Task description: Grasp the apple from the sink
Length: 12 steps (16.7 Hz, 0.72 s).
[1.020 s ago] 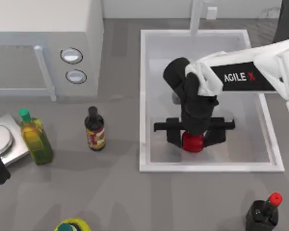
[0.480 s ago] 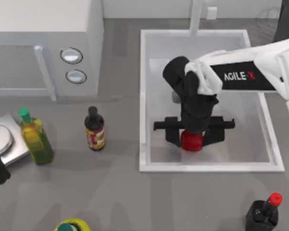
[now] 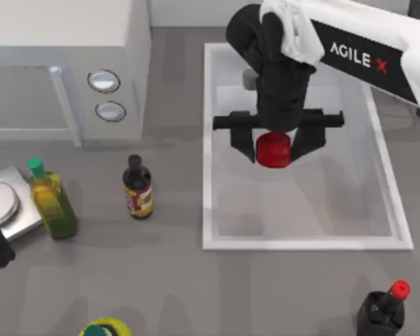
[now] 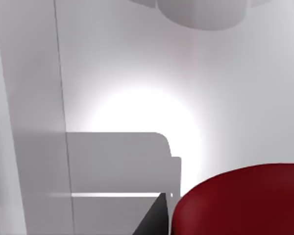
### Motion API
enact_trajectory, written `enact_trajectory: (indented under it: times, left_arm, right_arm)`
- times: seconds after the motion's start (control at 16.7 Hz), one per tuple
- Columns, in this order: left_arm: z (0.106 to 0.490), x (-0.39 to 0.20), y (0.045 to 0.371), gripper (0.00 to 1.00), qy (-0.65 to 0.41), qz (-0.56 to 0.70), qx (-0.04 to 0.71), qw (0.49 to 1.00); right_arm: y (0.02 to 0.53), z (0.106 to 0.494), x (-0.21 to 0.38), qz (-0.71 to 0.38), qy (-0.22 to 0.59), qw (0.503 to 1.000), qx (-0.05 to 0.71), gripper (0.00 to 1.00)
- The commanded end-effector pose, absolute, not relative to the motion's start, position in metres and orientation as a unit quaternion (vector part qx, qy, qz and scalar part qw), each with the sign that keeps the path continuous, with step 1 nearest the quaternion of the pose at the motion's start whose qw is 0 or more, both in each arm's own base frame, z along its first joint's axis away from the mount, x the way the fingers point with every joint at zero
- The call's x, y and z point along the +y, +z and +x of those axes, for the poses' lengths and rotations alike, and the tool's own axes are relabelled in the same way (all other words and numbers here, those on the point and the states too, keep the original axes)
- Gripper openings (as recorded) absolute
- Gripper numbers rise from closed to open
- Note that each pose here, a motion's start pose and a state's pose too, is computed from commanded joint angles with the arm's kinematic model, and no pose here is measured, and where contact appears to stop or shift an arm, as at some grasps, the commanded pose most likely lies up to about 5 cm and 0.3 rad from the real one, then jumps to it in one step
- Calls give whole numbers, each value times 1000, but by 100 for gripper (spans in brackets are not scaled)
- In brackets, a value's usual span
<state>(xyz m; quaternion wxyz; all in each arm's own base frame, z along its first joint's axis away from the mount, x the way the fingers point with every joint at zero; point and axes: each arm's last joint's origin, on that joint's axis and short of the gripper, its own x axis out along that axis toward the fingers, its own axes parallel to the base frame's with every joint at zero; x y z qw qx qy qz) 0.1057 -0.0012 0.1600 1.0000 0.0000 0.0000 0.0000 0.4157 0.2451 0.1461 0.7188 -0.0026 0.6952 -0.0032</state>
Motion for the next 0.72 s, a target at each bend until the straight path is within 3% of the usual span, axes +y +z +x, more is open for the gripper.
enact_trajectory:
  times: [0.36,0.72]
  left_arm:
    - [106,-1,160,100,0,0,0,1000]
    - [106,-1,160,100,0,0,0,1000]
  right_arm:
    - [259,399,234,-3,-3,719,696,0]
    - [285,391,228,0,0,724,690,0]
